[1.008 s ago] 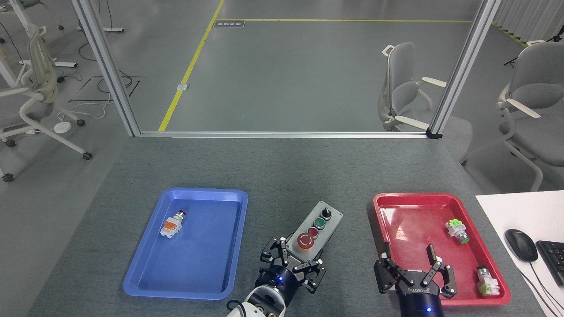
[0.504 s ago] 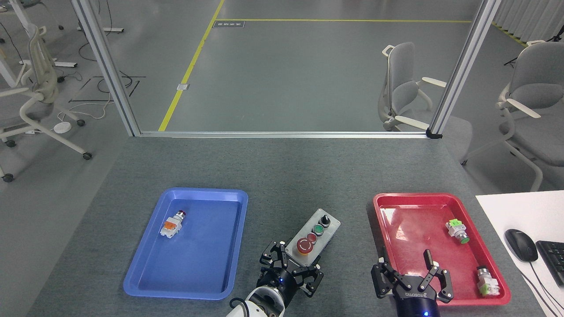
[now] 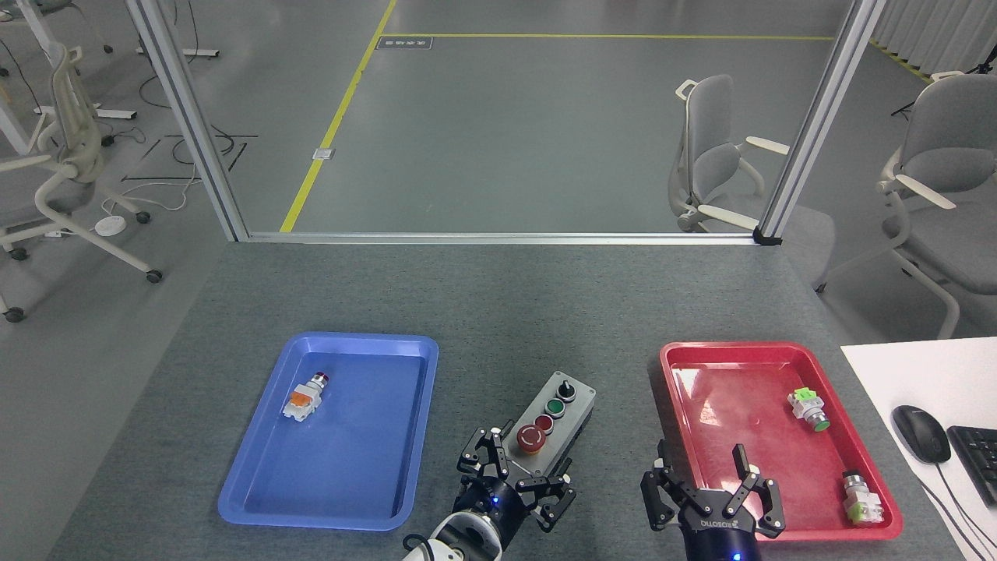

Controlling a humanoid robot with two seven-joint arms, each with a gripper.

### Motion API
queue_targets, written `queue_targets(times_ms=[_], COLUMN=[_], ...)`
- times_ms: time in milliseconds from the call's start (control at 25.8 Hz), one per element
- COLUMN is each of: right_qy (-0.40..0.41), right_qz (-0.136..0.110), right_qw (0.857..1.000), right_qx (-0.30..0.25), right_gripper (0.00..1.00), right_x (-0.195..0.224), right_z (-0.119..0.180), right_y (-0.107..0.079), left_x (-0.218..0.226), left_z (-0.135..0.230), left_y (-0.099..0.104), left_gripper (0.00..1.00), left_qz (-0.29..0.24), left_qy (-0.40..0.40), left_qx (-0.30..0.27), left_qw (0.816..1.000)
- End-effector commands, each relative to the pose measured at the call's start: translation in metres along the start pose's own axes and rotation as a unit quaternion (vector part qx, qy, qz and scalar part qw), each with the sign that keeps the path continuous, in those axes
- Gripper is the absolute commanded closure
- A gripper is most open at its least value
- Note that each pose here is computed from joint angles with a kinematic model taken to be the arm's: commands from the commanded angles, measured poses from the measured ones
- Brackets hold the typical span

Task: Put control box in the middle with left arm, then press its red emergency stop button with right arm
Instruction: 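Release the control box and pull the left gripper back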

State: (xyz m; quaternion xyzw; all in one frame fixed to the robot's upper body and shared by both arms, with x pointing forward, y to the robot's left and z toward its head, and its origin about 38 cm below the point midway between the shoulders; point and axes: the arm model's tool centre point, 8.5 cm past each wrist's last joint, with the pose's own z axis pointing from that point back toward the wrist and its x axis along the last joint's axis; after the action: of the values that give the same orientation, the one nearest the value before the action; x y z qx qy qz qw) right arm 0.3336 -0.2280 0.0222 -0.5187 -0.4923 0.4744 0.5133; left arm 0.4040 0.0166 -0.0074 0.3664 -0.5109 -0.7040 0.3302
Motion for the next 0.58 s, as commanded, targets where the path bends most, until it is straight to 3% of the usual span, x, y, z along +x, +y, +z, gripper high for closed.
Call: queue_targets(times_ms=[0,116,388,543], right_qy=[-0.001,-0.011,-0.02,-0.034], right_qz=[-0.002,-0.004,-0.006,-0.009], right_qw=[1.0,1.0,1.0,0.999], right_qx=[0.0,0.001,0.001,-0.002], right_gripper=[0.02,0.03,0.08,0.15], right_x=[0.005,0.014,0.025,0.038], right_z=[0.0,0.001,0.0,-0.007], right_y=[0.0,0.001,0.001,-0.004], left_x=[-0.027,-0.053,-0.129,-0.186], left_z=[0.023,0.046,0.114,0.157], left_y=[-0.001,0.0,-0.021,-0.018], left_gripper=[0.02,0.02,0.01,0.01], left_qz=[-0.012,-0.021,0.012,0.036], left_qy=[0.01,0.022,0.06,0.111], left_qx=[0.02,0.037,0.04,0.063], left_qw=[1.0,0.999,0.997,0.991])
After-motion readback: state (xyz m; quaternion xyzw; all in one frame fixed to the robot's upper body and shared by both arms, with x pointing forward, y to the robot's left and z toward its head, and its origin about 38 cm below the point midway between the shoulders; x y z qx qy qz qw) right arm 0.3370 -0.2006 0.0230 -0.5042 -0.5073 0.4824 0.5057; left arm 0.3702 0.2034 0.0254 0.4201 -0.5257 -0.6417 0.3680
